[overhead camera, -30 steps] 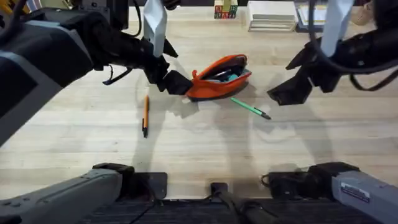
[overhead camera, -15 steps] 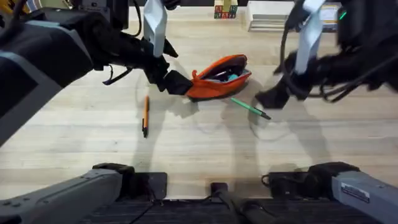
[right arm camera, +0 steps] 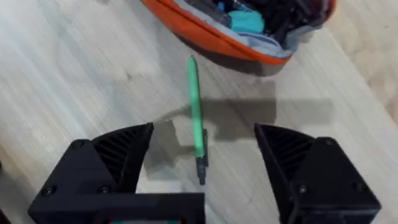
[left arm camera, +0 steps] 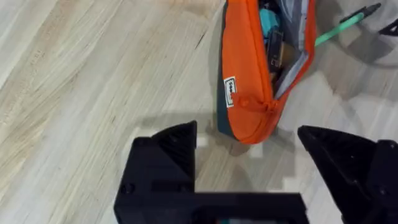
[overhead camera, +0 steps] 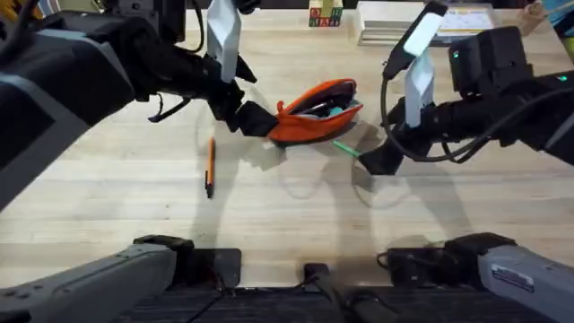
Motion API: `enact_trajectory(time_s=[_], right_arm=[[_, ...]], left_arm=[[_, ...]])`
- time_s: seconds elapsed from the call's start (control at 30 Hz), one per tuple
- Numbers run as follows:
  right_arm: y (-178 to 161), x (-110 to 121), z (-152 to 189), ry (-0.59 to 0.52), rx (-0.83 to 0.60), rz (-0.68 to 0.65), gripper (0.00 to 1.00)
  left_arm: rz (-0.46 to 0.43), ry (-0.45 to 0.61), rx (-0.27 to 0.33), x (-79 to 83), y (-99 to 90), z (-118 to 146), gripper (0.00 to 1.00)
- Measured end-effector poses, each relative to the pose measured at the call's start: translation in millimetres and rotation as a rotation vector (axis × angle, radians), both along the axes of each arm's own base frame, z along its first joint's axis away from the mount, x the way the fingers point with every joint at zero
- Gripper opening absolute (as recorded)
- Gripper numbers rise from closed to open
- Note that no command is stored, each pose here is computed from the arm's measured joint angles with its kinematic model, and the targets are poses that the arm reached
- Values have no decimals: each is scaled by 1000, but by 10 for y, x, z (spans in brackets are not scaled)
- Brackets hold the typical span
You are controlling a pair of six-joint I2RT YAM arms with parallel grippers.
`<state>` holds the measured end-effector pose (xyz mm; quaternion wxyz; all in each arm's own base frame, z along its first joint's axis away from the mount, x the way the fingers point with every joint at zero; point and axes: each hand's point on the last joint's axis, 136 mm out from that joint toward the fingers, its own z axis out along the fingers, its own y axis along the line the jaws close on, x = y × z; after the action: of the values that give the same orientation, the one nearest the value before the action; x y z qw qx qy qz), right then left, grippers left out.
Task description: Unzip the bag, pick up the pens from the table one at a time and place them inside, then zip the bag closed.
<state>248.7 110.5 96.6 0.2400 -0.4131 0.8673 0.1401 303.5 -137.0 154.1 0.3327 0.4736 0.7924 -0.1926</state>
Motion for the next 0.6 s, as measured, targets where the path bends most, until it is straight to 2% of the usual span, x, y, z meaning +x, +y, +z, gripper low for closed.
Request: enact_trajectory(time_s=[0.6], right_arm=[[236,-169,-405,157,-36,102,998]], left_arm=[[0,0,0,0,0,0,994]])
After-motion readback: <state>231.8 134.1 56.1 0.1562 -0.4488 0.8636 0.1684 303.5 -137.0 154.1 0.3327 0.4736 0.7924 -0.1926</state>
